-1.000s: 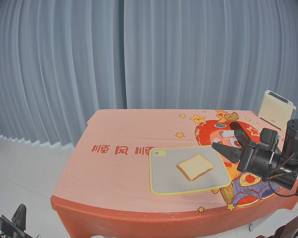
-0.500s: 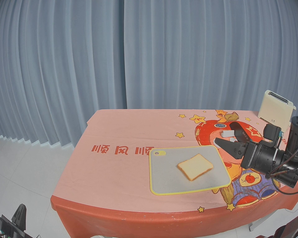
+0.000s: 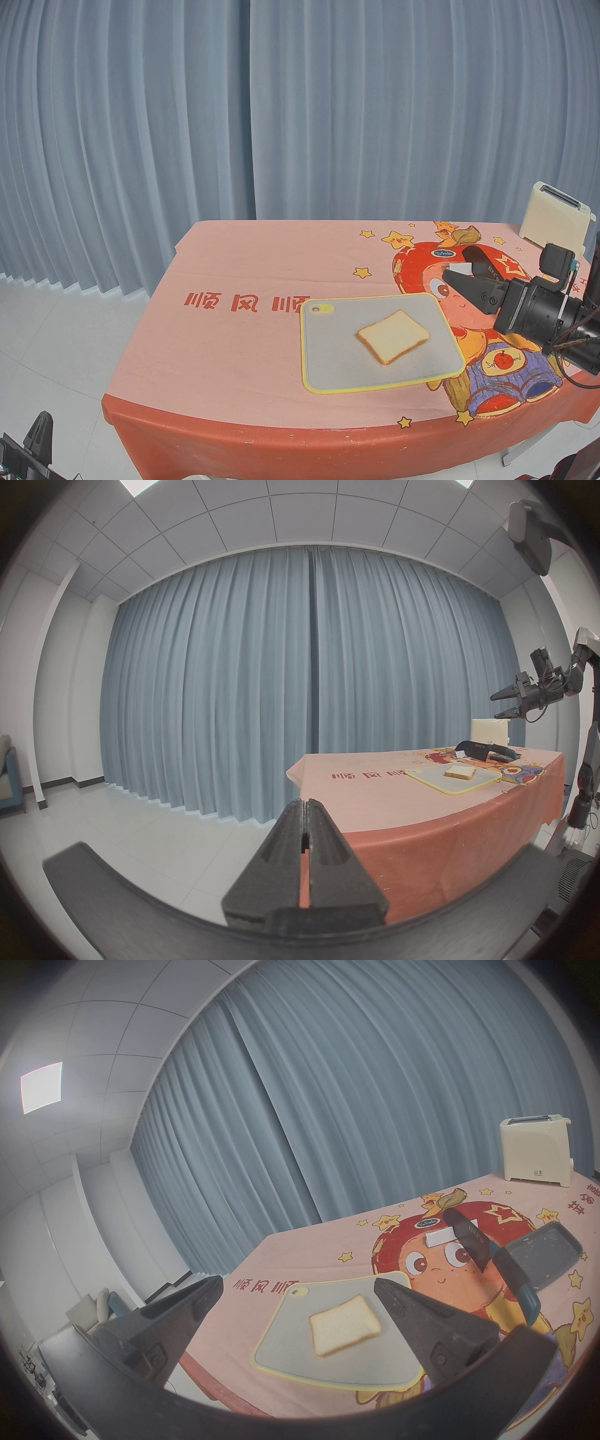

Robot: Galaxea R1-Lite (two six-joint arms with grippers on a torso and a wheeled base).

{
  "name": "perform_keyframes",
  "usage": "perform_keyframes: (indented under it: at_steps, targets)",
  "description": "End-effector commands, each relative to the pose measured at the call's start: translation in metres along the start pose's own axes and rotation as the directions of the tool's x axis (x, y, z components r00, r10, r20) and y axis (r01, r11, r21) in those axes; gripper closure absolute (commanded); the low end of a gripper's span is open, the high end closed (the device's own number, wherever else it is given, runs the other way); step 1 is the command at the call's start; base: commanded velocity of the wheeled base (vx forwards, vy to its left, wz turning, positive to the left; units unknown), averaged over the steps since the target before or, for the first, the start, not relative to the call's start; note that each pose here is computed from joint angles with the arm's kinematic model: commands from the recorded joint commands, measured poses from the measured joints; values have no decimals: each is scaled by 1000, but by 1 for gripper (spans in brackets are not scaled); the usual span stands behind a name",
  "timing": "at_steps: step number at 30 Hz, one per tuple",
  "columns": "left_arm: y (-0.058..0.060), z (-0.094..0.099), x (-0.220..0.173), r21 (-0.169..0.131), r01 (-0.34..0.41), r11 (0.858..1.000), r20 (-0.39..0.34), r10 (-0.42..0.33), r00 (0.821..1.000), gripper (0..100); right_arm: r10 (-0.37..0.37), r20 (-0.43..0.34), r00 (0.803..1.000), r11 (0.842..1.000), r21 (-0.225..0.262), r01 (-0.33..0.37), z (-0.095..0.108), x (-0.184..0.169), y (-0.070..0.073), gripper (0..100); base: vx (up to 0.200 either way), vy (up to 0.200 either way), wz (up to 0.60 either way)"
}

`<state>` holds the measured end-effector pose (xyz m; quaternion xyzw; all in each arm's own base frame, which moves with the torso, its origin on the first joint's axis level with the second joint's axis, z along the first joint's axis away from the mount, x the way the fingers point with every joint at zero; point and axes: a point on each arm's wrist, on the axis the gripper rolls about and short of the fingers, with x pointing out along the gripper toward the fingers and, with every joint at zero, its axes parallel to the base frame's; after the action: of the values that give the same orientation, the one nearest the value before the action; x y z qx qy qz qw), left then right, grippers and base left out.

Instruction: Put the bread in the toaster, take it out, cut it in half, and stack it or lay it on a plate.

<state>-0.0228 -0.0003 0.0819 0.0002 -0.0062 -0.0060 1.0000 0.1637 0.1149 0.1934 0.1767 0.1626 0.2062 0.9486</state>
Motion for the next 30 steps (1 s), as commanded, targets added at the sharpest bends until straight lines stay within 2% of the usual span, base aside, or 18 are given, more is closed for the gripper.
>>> perform_keyframes:
  at_steps: [1, 20, 24, 30]
  targets:
    - [0, -5, 0, 1, 0, 1000, -6, 0, 1000, 100, -2, -3, 1000, 1000, 0, 2, -1, 1, 0, 0, 0, 0, 0]
    - [0, -5, 0, -1, 0, 1000, -6, 0, 1000, 100, -3, -4, 1000, 1000, -1, 3, -1, 0, -1, 0, 0, 0, 0]
    - [0, -5, 0, -1, 0, 1000, -6, 0, 1000, 100, -8, -12, 1000, 1000, -25, 8, -3, -1, -2, 0, 0, 0, 0]
    - [0, -5, 0, 0, 0, 1000, -5, 0, 1000, 100, -86, 19, 996, 993, -83, 87, 2, 0, -18, 0, 0, 0, 0]
